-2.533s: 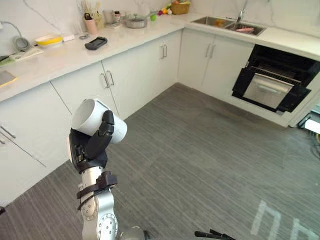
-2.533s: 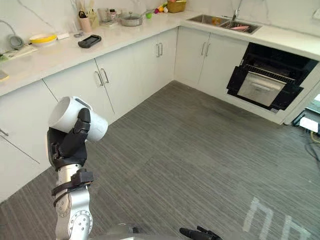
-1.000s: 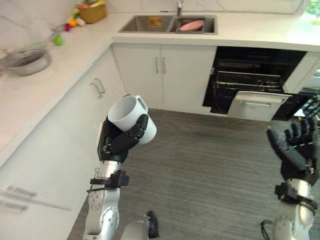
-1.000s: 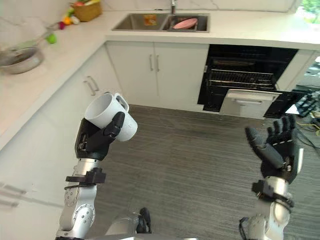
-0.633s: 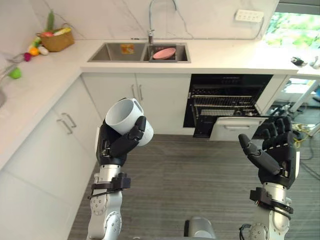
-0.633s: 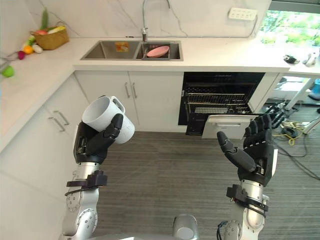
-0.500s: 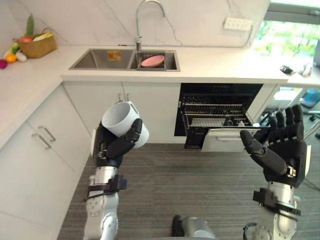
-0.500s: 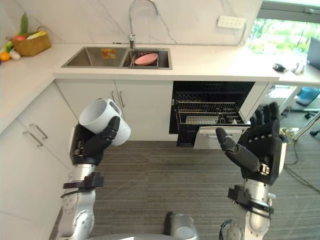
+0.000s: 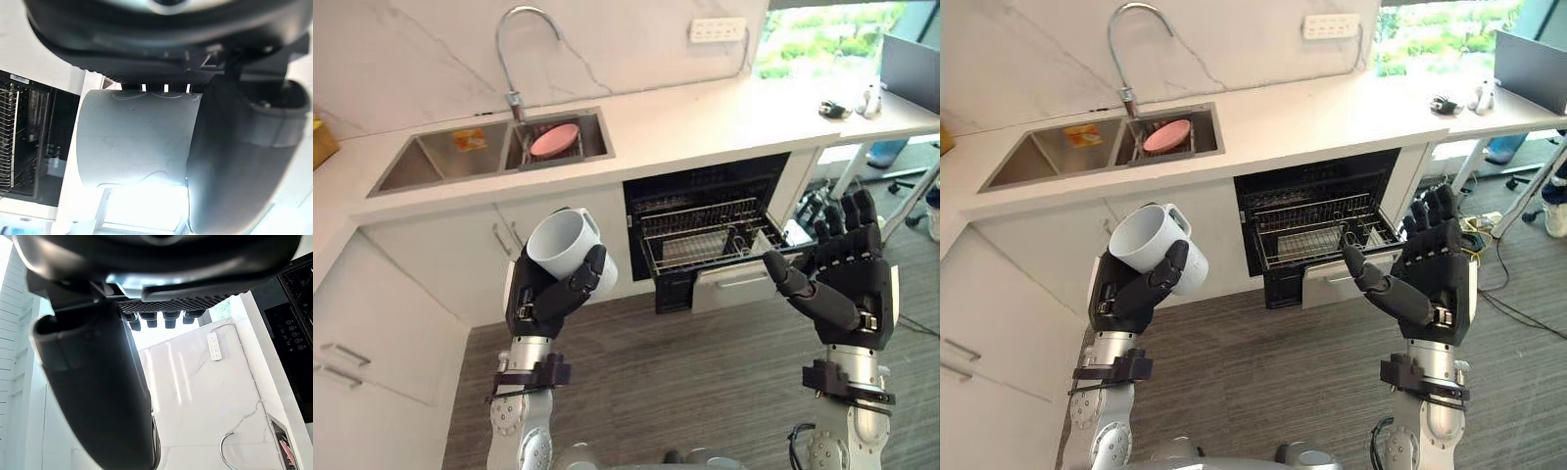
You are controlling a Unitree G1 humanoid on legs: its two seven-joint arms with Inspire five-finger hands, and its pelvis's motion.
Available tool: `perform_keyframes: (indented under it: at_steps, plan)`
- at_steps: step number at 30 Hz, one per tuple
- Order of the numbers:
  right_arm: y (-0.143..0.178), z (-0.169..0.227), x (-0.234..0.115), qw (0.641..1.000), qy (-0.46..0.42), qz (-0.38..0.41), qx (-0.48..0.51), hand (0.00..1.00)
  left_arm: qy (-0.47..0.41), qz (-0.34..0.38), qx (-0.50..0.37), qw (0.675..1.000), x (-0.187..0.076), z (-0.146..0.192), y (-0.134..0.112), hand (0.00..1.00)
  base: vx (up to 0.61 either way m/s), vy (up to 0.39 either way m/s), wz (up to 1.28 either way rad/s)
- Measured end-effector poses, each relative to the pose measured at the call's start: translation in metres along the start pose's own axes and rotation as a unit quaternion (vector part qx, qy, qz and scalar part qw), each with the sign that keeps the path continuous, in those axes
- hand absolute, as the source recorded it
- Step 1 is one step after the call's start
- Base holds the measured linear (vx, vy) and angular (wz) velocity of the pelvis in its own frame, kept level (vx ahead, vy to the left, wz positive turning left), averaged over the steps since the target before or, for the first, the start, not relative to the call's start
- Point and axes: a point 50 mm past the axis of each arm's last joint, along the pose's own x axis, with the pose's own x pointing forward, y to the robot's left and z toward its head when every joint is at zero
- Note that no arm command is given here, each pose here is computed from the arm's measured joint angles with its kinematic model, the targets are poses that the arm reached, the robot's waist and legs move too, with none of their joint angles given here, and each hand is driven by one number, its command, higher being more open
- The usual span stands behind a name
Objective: Walk over to the sink, pick up the cup, carry it to the dishwasher, place the cup inside the dishwasher, then close the dishwasher door
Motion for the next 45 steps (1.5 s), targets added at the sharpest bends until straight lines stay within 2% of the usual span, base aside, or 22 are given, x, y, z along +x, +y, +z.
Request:
perform_keyframes:
  at_steps: [5, 10, 15, 19, 28, 31, 35, 42, 45]
  plan:
    - [0.0, 0.0, 0.004, 1.0, 0.007, 0.01, 0.01, 1.0, 0.009, 0.003, -0.008, 1.0, -0.004, -0.004, -0.006, 0.0, 0.21, 0.29, -0.51]
    - [0.005, -0.004, 0.0, 0.999, 0.02, 0.031, 0.027, 1.0, 0.0, 0.002, 0.005, 1.0, -0.001, 0.0, -0.001, 0.0, 0.14, 0.264, -0.37]
    - [-0.007, 0.004, -0.009, 0.999, 0.004, -0.01, 0.044, 1.0, -0.033, -0.024, -0.02, 0.999, 0.017, 0.005, -0.014, 0.0, 0.06, 0.162, -0.02]
    - [0.002, -0.003, -0.015, 0.997, 0.009, -0.025, 0.071, 1.0, -0.039, -0.034, -0.01, 0.999, 0.02, 0.008, -0.014, 0.0, 0.05, 0.151, -0.21]
    - [0.031, -0.013, -0.007, 0.994, 0.034, 0.052, 0.092, 1.0, -0.045, -0.004, 0.021, 0.999, 0.023, 0.01, -0.007, 0.0, 0.17, -0.016, -0.23]
    - [0.028, -0.013, -0.006, 0.994, 0.042, 0.047, 0.084, 1.0, -0.04, -0.01, 0.02, 0.999, 0.023, 0.005, -0.016, 0.0, 0.16, -0.1, -0.04]
    - [0.034, -0.012, 0.0, 0.995, 0.038, 0.054, 0.081, 1.0, -0.04, 0.003, 0.027, 0.999, 0.022, 0.005, -0.015, 0.0, 0.05, -0.053, -0.12]
    - [0.044, -0.009, 0.009, 0.99, 0.045, 0.104, 0.085, 1.0, -0.001, 0.066, 0.049, 0.997, 0.005, -0.003, 0.0, 0.0, 0.03, -0.022, -0.29]
    - [0.045, -0.006, 0.015, 0.99, 0.032, 0.106, 0.086, 1.0, 0.006, 0.058, 0.07, 0.996, 0.001, -0.005, -0.005, 0.0, 0.05, 0.102, -0.34]
